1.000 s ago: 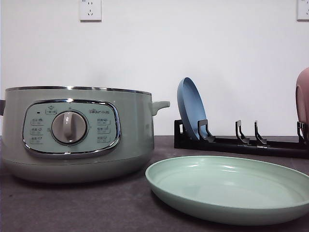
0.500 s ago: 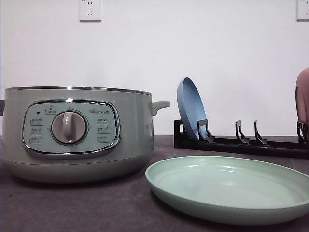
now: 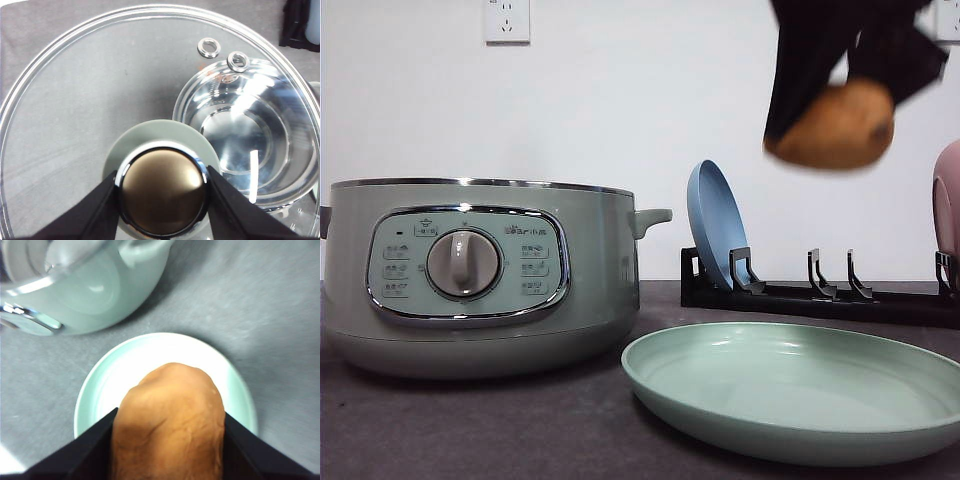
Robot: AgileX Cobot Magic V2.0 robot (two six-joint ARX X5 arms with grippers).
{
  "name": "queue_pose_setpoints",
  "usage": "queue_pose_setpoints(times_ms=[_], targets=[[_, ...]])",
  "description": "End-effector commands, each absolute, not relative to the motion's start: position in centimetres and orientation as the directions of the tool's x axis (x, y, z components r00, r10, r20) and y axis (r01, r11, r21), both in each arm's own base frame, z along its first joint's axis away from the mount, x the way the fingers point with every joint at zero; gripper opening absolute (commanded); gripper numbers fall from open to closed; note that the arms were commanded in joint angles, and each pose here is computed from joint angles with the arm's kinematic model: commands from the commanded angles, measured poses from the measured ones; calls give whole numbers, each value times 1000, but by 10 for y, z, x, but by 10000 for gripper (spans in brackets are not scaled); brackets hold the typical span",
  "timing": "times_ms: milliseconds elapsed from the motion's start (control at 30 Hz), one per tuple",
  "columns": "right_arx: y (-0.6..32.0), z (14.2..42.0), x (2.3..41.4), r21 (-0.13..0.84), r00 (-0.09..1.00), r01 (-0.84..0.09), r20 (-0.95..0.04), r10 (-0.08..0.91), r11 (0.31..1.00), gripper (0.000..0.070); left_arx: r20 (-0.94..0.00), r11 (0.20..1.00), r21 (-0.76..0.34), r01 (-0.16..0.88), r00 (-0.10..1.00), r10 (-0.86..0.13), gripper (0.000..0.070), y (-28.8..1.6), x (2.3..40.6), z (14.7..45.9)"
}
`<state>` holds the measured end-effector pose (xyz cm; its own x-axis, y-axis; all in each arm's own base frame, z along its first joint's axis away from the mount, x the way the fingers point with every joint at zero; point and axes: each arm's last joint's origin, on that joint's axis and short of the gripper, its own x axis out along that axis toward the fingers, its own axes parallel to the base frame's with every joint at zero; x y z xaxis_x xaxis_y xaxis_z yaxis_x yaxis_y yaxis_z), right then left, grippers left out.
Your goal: Transfer potato from steamer to green plate
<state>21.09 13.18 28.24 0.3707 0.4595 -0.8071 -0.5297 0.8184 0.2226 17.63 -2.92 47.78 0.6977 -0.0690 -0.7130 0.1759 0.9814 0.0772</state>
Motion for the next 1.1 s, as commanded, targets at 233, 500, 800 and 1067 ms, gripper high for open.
queue_pose_setpoints(times_ms=[233, 500, 800, 1067], targets=[[140, 218, 218, 286, 306, -498, -825, 474, 819, 161, -645, 981, 69, 181, 759, -94, 3, -32, 172, 492], [148, 185, 227, 296, 252, -491, -852, 458, 820, 199, -645, 982, 65, 178, 758, -95, 3, -32, 172, 492], [153, 177, 228, 296, 229, -495, -863, 451, 817, 393, -645, 979, 48, 196, 755, -119, 3, -33, 171, 492], [152, 177, 227, 296, 216, -491, -870, 444, 820, 639, -645, 977, 43, 210, 752, -133, 3, -35, 171, 491]])
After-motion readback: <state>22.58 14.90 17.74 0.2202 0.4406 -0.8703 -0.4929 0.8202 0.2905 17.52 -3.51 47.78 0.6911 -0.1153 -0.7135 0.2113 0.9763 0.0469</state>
